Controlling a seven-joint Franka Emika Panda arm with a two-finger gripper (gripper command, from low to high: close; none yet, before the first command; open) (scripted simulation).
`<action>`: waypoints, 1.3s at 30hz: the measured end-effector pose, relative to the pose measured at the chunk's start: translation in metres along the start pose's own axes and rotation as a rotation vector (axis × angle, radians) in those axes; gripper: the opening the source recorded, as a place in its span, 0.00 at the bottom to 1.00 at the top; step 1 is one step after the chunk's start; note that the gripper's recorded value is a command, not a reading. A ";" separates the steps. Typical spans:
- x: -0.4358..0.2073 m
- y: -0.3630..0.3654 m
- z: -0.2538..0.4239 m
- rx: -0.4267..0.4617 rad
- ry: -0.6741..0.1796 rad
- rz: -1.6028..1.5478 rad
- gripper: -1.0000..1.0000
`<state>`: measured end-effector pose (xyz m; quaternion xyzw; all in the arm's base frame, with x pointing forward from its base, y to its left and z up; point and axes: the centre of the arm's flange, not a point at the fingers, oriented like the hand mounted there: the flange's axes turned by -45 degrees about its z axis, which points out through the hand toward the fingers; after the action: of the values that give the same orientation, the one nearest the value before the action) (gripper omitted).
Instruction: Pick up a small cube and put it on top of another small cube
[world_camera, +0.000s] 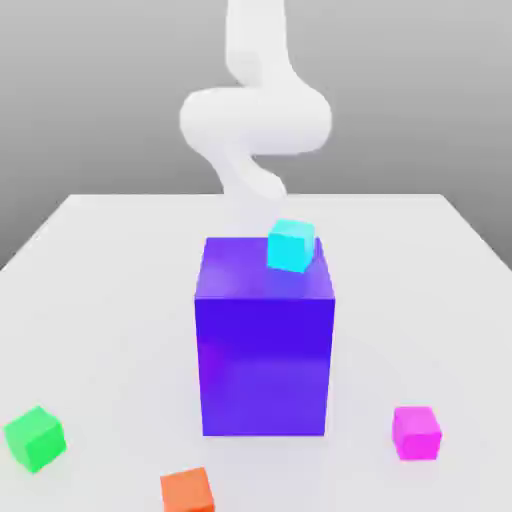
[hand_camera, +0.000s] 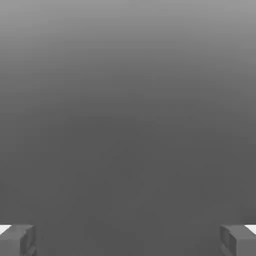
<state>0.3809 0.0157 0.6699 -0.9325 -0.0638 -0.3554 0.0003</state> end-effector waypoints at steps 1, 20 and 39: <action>-0.001 -0.007 0.023 0.022 -0.030 -0.058 0.50; -0.199 -0.191 0.333 0.457 -0.457 -1.135 0.50; -0.311 -0.213 0.409 0.568 -0.555 -1.394 0.00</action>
<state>0.3964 0.2090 0.1482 -0.6968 -0.7172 0.0009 -0.0005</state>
